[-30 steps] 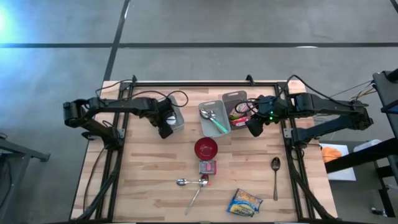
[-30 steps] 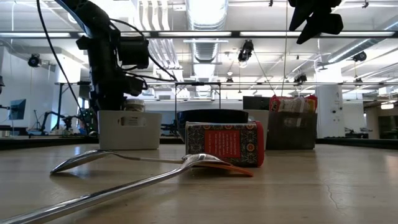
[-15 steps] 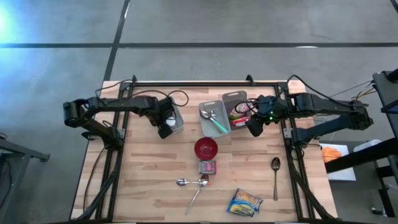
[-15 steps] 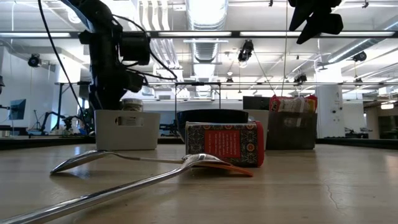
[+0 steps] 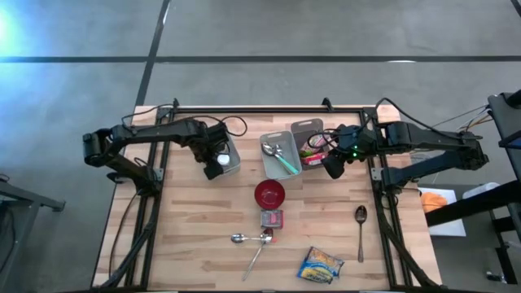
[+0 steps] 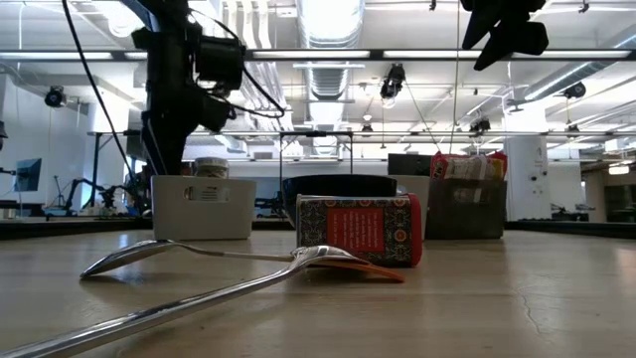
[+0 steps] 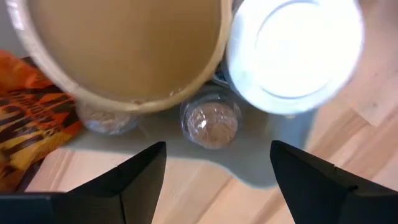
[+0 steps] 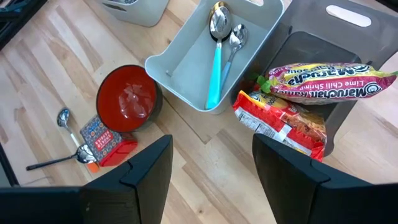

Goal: Pick & Place Food Item
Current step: Put the blue noodle pack into the black bin

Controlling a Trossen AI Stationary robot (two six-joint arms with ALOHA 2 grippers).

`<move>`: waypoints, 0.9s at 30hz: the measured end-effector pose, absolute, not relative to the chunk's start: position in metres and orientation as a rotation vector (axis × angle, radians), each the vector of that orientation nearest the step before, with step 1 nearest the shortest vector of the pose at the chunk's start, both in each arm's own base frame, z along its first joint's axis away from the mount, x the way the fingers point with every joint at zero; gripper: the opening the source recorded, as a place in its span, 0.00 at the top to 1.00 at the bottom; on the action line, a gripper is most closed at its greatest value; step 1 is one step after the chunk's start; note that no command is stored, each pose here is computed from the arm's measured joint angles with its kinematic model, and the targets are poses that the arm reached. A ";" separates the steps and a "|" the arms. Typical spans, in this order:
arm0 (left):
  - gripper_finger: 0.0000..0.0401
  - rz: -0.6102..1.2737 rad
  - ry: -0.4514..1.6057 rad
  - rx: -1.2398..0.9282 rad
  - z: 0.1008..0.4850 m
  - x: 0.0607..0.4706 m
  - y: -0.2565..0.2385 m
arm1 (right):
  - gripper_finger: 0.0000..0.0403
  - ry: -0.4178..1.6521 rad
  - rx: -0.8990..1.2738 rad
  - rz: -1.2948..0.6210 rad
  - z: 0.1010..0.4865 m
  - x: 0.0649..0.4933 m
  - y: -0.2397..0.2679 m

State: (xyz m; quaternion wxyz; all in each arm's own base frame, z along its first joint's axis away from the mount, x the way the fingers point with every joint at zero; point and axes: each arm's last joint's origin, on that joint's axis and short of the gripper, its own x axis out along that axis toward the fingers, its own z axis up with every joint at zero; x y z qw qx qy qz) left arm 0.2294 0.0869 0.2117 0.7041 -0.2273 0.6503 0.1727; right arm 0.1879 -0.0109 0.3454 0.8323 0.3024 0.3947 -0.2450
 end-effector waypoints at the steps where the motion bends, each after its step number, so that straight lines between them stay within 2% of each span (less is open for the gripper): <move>1: 0.27 0.384 1.449 -0.506 0.215 0.230 0.087 | 0.46 0.837 0.641 -0.519 0.345 0.188 -0.011; 13: 0.27 0.348 1.297 -0.457 0.270 0.225 0.074 | 0.46 0.849 0.609 -0.491 0.345 0.188 -0.011; 18: 0.27 0.276 1.239 -0.410 0.287 0.223 0.052 | 0.46 0.904 0.596 -0.364 0.344 0.190 -0.007; 27: 0.27 0.085 1.223 -0.281 0.289 0.232 -0.005 | 0.46 1.097 0.719 -0.133 0.330 0.204 0.011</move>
